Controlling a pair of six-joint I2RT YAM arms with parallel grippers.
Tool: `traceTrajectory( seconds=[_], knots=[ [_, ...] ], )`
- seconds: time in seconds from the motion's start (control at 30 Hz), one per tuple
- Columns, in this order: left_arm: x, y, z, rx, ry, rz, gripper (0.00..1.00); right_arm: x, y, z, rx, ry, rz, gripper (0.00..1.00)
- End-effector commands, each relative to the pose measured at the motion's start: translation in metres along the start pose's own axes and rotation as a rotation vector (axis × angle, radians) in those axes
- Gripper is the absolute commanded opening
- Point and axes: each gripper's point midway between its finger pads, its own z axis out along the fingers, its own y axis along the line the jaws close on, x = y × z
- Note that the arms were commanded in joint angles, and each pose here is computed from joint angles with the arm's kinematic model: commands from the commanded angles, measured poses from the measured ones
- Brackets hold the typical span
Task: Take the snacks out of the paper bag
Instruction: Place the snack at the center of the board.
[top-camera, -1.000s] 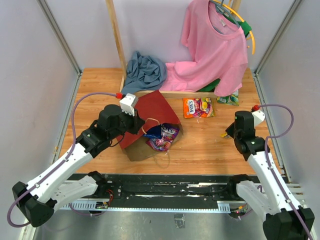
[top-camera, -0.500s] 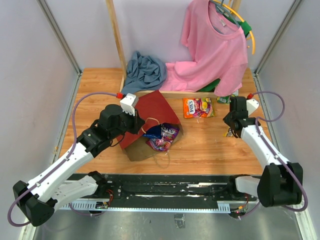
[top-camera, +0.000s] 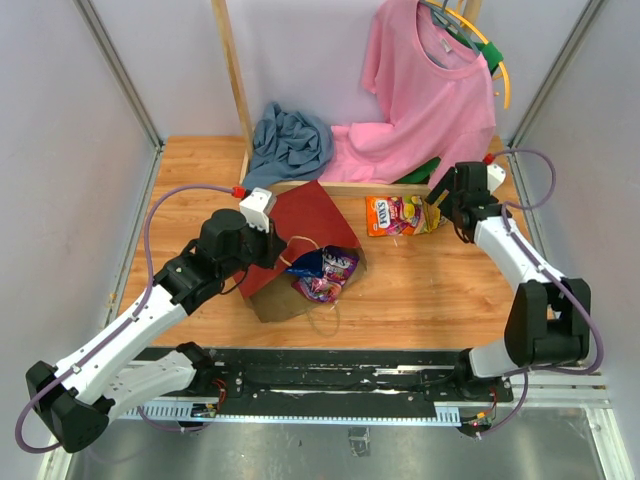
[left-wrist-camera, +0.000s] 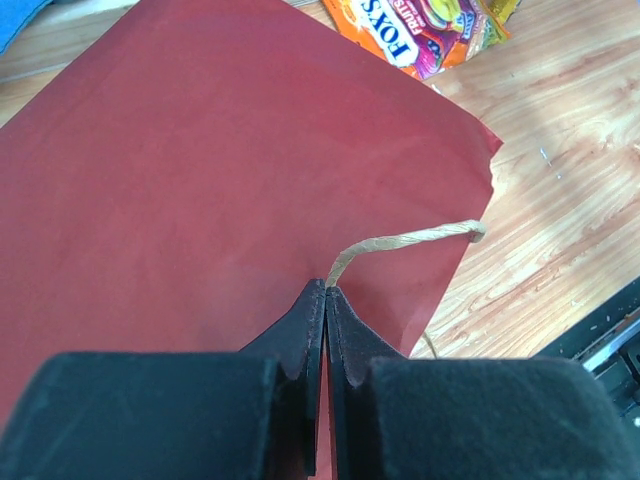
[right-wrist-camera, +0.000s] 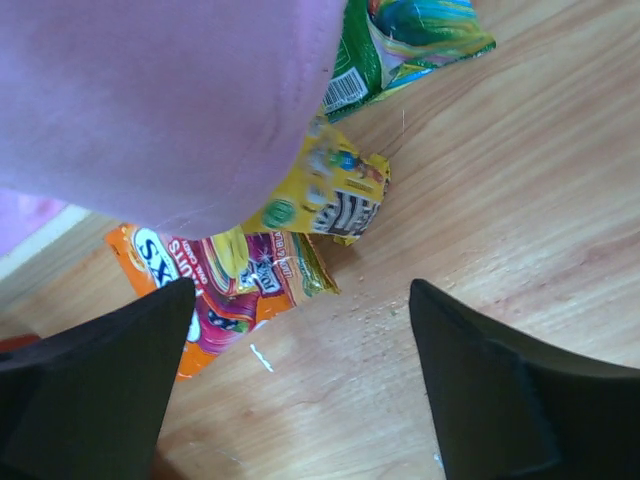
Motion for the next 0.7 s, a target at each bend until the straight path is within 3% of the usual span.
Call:
traceTrajectory(
  seconds=[0.0,0.27,0.5,0.67],
  knots=[
    [-0.012,0.001,-0.004,-0.018,-0.030,0.022,0.07,-0.021,0.003,-0.015,-0.042,-0.066,-0.020,0.98],
    [-0.012,0.000,-0.002,-0.012,-0.023,0.022,0.07,-0.004,-0.037,-0.042,-0.038,-0.092,-0.033,0.98],
    [-0.011,-0.003,-0.003,0.001,-0.023,0.014,0.07,0.034,-0.064,-0.025,-0.068,0.088,-0.169,0.98],
    [-0.010,-0.005,-0.004,0.013,-0.018,0.013,0.07,0.039,-0.062,-0.013,-0.075,0.135,-0.214,1.00]
  ],
)
